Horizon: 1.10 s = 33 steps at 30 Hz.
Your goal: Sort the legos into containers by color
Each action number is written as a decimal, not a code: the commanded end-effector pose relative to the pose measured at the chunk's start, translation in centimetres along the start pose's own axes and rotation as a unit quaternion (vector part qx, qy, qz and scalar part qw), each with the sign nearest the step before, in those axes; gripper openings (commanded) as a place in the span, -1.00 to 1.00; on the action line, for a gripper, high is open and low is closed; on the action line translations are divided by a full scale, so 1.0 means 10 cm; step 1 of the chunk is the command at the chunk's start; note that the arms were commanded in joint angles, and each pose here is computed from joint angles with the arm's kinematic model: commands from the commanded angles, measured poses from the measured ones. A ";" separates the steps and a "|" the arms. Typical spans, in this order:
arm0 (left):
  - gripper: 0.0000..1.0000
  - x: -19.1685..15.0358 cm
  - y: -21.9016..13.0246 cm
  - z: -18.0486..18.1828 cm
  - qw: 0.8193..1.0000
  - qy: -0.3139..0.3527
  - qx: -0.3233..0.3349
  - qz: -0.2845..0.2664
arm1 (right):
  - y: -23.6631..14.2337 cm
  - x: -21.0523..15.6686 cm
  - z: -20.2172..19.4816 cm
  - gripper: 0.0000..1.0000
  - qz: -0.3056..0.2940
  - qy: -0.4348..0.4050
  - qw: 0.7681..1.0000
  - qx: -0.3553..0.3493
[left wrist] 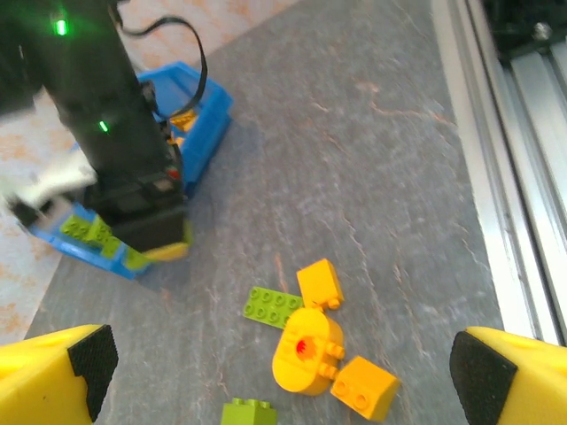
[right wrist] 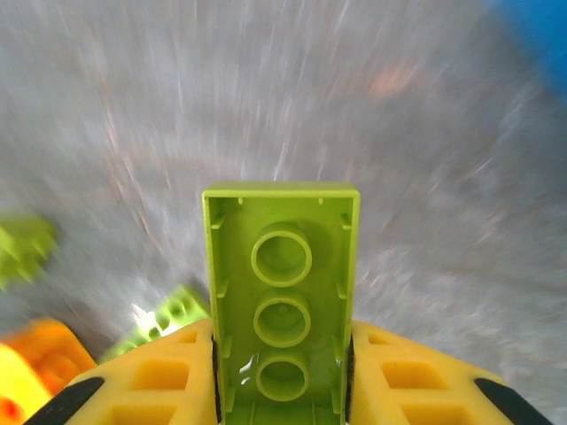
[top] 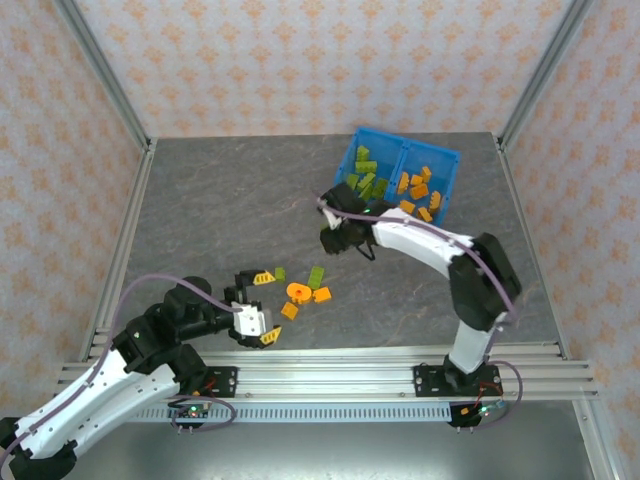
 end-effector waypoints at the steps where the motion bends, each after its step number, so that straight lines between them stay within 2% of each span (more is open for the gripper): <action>1: 0.99 0.14 -0.02 0.25 0.994 -0.078 0.067 -0.027 | -0.27 0.42 -0.41 -0.39 -0.114 0.122 0.985 -0.046; 6: 0.99 0.12 0.03 0.51 0.973 -0.208 0.103 0.004 | -0.17 0.73 -1.08 -0.37 -0.132 0.213 0.960 -0.127; 13: 0.99 0.02 0.05 0.90 0.919 -0.348 0.162 0.089 | 0.42 1.05 -1.63 -0.35 -0.091 0.272 0.946 -0.151; 15: 0.99 -0.02 0.06 0.96 0.905 -0.372 0.175 0.110 | 0.54 1.10 -1.69 -0.30 -0.087 0.283 0.944 -0.144; 19: 0.99 -0.12 0.08 1.03 0.888 -0.384 0.196 0.158 | 0.62 1.22 -1.70 -0.13 -0.086 0.285 0.945 -0.134; 23: 1.00 -0.16 0.09 1.07 0.877 -0.398 0.209 0.169 | 0.46 1.32 -1.69 -0.04 -0.099 0.280 0.945 -0.135; 28: 0.99 -0.19 0.08 1.11 0.864 -0.418 0.223 0.169 | 0.15 1.34 -1.58 -0.04 -0.119 0.281 0.946 -0.112; 29: 0.99 -0.19 0.07 1.13 0.857 -0.428 0.232 0.172 | 0.05 1.32 -1.51 -0.04 -0.126 0.279 0.946 -0.102; 31: 0.98 -0.18 0.03 1.20 0.825 -0.468 0.261 0.181 | -0.12 1.24 -1.37 -0.03 -0.131 0.278 0.948 -0.079; 33: 0.98 -0.23 0.00 1.24 0.767 -0.535 0.298 0.193 | -0.35 1.11 -1.16 0.01 -0.136 0.270 0.952 -0.037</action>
Point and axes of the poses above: each hand's point on the last joint's axis, 136 mm out from that joint toward the fingers, its own y axis out along the fingers, its own z axis along the line the jaws close on, x = y × z, the point moved 7 cm from there along -y, back along the fingers, and after that the axes turned 3 degrees about -y, right-handed, at the moved point
